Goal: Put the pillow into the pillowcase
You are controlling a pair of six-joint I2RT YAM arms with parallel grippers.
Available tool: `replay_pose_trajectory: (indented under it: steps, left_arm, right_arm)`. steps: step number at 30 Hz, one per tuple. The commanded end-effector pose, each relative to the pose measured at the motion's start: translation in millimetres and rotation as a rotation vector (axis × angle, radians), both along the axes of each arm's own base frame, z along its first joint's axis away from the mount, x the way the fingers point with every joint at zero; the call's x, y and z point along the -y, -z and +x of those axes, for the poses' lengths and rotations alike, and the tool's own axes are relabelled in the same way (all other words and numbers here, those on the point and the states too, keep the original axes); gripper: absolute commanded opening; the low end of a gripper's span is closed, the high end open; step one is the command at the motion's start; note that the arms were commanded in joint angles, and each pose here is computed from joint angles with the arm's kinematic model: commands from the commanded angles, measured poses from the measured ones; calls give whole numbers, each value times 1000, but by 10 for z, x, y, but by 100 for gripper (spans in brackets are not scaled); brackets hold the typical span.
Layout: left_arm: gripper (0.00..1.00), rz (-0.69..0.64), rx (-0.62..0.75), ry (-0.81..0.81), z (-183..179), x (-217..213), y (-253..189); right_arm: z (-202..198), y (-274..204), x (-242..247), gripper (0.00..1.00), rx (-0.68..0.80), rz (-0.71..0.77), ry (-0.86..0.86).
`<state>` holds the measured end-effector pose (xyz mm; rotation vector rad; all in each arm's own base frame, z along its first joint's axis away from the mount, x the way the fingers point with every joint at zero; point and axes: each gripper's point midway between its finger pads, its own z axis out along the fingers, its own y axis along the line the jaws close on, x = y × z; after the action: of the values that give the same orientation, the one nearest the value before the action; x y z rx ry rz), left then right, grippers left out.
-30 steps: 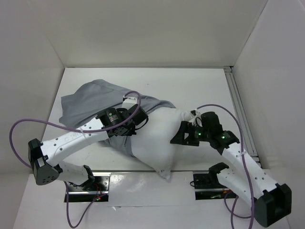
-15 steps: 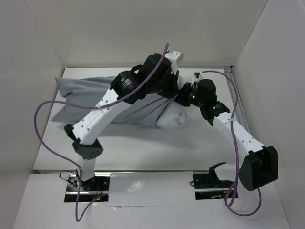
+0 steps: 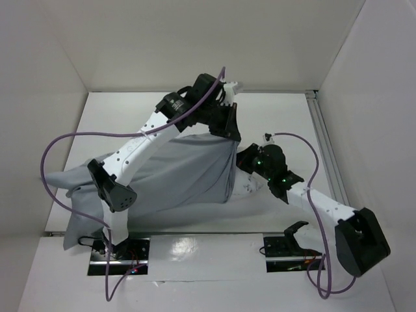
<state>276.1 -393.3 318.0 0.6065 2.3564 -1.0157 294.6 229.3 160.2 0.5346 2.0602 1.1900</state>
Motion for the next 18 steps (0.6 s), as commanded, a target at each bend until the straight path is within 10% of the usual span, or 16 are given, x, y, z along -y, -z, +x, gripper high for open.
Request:
replay_pose_trajectory:
  steps: [1, 18]
  left_arm:
    - [0, -285, 142, 54, 220, 284, -788]
    - [0, -398, 83, 246, -544, 933, -952]
  right_arm:
    - [-136, -535, 24, 0, 128, 147, 34]
    - [-712, -402, 607, 0, 131, 246, 212]
